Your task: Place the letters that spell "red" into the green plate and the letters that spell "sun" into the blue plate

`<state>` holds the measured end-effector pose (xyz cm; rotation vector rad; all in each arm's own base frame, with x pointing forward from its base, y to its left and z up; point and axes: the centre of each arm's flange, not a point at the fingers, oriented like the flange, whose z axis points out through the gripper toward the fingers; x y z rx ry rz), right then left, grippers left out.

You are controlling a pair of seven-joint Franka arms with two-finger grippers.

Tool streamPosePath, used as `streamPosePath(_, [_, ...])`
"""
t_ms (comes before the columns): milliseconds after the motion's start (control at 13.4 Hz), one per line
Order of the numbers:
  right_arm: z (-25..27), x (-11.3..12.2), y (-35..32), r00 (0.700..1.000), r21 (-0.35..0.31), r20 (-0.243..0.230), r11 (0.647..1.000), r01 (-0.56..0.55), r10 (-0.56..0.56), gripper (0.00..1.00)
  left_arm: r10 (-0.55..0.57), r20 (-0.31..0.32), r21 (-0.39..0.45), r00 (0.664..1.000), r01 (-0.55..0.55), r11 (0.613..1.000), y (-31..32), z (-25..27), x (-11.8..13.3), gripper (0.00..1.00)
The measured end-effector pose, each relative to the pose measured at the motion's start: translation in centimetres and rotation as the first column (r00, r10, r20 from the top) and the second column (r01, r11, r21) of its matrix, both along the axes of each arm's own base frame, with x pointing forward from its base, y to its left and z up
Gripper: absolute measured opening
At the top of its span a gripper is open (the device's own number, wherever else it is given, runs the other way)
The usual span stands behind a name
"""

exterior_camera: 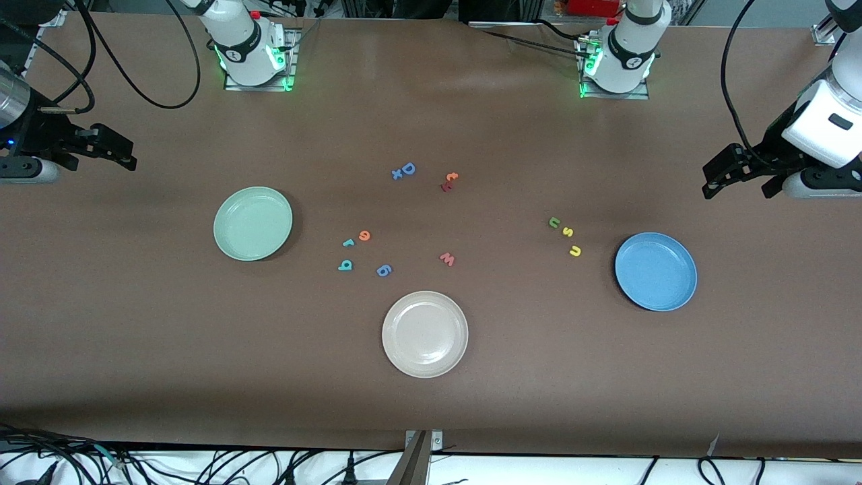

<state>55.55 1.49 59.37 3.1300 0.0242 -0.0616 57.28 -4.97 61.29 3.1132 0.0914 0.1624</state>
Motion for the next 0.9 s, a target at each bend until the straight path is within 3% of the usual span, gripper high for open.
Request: streamPosePath(898, [0.28, 0.0, 0.14, 1.0, 0.002, 0.006, 1.0, -0.002, 0.002, 1.0, 0.004, 0.0, -0.004, 1.0, -0.004, 1.0, 0.16, 0.0, 0.01, 1.0])
